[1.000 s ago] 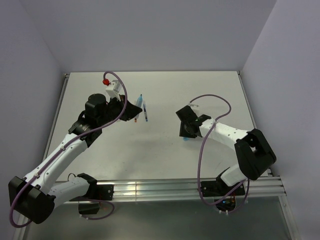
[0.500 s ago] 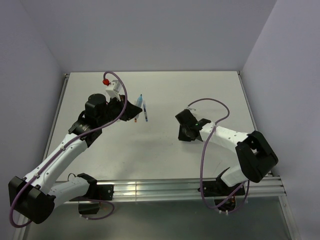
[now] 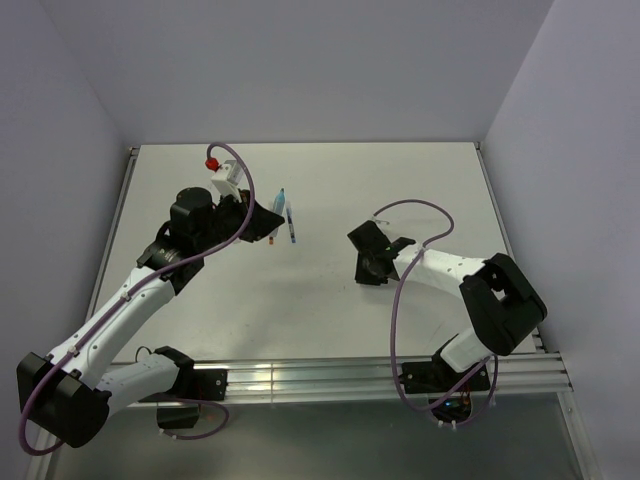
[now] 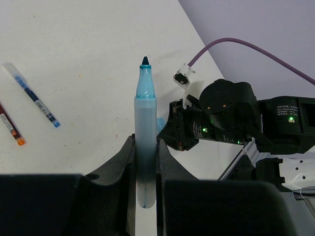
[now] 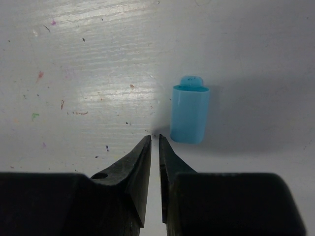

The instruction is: Insert the pens into the pen caps

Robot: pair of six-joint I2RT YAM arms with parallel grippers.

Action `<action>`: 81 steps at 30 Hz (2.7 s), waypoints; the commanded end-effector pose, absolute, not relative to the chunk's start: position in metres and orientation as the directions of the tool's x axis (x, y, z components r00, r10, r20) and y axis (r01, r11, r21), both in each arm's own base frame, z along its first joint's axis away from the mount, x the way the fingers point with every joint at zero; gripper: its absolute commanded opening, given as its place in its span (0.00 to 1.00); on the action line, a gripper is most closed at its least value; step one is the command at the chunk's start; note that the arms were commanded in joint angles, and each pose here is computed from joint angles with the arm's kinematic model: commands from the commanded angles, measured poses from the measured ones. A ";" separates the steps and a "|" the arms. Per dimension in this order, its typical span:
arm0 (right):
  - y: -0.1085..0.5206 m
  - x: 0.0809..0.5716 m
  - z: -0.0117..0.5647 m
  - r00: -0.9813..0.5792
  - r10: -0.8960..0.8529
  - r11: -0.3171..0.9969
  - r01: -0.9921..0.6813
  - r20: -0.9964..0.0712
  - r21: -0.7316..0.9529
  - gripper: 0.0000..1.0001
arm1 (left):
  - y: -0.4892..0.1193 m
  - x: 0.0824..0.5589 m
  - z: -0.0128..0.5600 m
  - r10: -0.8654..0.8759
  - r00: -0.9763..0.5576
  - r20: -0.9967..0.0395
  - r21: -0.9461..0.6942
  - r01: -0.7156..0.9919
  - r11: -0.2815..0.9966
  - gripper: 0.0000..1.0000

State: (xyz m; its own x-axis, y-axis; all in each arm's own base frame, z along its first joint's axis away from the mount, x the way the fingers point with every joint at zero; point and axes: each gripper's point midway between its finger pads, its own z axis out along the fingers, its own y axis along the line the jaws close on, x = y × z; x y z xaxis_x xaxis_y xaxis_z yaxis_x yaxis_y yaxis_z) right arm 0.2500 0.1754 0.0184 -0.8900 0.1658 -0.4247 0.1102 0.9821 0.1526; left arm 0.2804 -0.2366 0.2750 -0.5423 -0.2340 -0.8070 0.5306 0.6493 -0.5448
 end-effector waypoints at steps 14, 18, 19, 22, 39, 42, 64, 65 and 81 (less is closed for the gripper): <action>0.165 0.253 0.020 -0.863 0.193 0.981 0.151 -0.466 0.126 0.19 | -0.237 0.282 0.299 -0.245 -0.487 -0.838 -0.518 0.570 0.638 0.00; 0.163 0.250 0.019 -0.864 0.192 0.981 0.155 -0.464 0.118 0.19 | -0.237 0.282 0.298 -0.244 -0.488 -0.838 -0.518 0.570 0.638 0.00; 0.162 0.250 0.018 -0.864 0.193 0.981 0.156 -0.464 0.117 0.19 | -0.237 0.282 0.298 -0.244 -0.488 -0.838 -0.518 0.570 0.638 0.00; 0.159 0.248 0.018 -0.863 0.195 0.980 0.161 -0.465 0.112 0.19 | -0.237 0.282 0.298 -0.243 -0.489 -0.837 -0.519 0.572 0.636 0.00; 0.141 0.245 0.015 -0.860 0.206 0.978 0.194 -0.467 0.076 0.20 | -0.239 0.282 0.296 -0.239 -0.495 -0.836 -0.520 0.573 0.633 0.00; 0.137 0.247 0.015 -0.857 0.210 0.977 0.202 -0.470 0.068 0.20 | -0.238 0.282 0.296 -0.241 -0.495 -0.835 -0.521 0.570 0.635 0.00; 0.128 0.269 0.011 -0.855 0.230 0.972 0.229 -0.464 0.058 0.20 | -0.239 0.283 0.294 -0.236 -0.500 -0.833 -0.522 0.569 0.635 0.00; 0.128 0.271 0.010 -0.856 0.226 0.972 0.227 -0.464 0.055 0.20 | -0.239 0.283 0.293 -0.236 -0.501 -0.833 -0.522 0.568 0.636 0.00; 0.114 0.282 0.024 -0.835 0.246 0.965 0.261 -0.492 0.041 0.20 | -0.239 0.282 0.295 -0.233 -0.497 -0.836 -0.518 0.574 0.634 0.00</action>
State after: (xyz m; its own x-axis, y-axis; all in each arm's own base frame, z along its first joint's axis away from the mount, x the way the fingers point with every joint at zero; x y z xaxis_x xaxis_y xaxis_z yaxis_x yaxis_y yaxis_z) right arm 0.2717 0.1250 0.0116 -0.8613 0.2400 -0.4479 0.2349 0.9696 0.0680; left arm 0.2808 -0.2368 0.2740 -0.5430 -0.2310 -0.8073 0.5312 0.6502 -0.5433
